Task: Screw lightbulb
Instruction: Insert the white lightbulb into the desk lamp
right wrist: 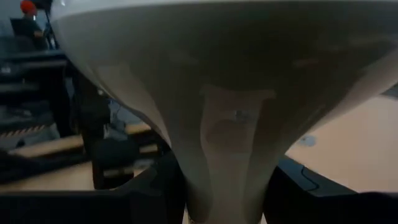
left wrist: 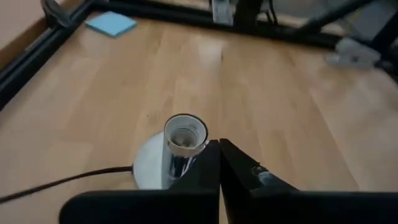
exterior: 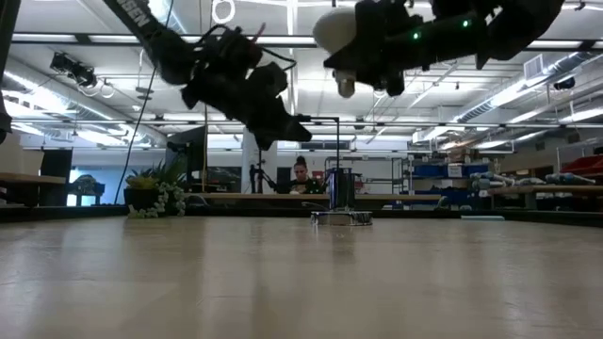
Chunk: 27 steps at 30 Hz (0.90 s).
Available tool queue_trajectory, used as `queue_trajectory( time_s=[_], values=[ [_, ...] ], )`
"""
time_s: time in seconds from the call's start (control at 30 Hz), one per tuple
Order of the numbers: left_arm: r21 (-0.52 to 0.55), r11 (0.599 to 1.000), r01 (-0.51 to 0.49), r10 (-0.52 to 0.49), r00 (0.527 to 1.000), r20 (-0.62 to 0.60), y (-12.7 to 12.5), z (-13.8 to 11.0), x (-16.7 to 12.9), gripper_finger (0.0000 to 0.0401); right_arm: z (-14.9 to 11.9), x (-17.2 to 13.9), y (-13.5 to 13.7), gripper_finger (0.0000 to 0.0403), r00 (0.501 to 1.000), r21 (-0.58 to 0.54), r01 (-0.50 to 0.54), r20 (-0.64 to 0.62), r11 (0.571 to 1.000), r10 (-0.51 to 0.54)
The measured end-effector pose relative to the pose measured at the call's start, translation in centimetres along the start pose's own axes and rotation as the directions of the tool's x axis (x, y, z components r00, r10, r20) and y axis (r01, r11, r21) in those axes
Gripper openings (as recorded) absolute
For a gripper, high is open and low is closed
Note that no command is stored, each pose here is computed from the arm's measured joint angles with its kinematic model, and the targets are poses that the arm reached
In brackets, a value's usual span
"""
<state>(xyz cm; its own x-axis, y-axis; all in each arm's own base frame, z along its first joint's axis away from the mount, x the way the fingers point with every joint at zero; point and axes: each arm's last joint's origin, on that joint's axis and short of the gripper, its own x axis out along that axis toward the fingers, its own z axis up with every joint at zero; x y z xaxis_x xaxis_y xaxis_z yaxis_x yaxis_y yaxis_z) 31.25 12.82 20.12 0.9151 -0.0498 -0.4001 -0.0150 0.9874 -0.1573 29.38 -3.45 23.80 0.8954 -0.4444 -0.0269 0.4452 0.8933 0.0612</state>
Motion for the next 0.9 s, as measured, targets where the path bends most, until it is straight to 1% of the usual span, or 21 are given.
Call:
queue_trajectory(
  time_s=[0.13, 0.23, 0.43, 0.63, 0.73, 0.9],
  values=[
    [-0.027, 1.0, -0.004, 0.007, 0.992, 0.125, -0.3, -2.0, -0.5, 0.0008, -1.9, 1.0, 0.1, 0.0165, 0.999, -0.007, -0.019, -0.05, 1.0, 0.018],
    [-0.04, 0.999, -0.003, 0.01, 0.985, 0.173, -0.5, -3.0, -0.8, 0.0003, -3.0, 1.8, 0.2, 0.0164, 0.998, 0.006, -0.028, -0.05, 1.0, 0.028],
    [-0.065, 0.998, -0.003, 0.014, 0.986, 0.167, -0.7, -4.1, -1.0, 0.0002, -5.0, 2.5, -0.3, 0.0164, 0.999, 0.013, -0.019, -0.033, 1.0, 0.019],
    [-0.054, 0.999, 0.004, 0.005, 0.986, 0.164, -1.0, -4.1, -0.9, 0.0001, -7.7, 0.6, -2.1, 0.0164, 0.998, 0.063, 0.019, 0.059, 0.998, -0.023],
    [-0.04, 0.999, -0.001, 0.008, 0.985, 0.174, -1.0, -4.0, -0.9, 0.0001, -8.6, 0.3, -2.8, 0.0164, 0.996, 0.087, 0.033, 0.08, 0.996, -0.04],
    [-0.041, 0.999, -0.033, 0.04, 0.982, 0.182, -0.9, -3.9, -0.9, 0.0001, -10.0, 1.2, -3.0, 0.0164, 0.997, 0.067, 0.049, 0.058, 0.997, -0.053]
  ],
)
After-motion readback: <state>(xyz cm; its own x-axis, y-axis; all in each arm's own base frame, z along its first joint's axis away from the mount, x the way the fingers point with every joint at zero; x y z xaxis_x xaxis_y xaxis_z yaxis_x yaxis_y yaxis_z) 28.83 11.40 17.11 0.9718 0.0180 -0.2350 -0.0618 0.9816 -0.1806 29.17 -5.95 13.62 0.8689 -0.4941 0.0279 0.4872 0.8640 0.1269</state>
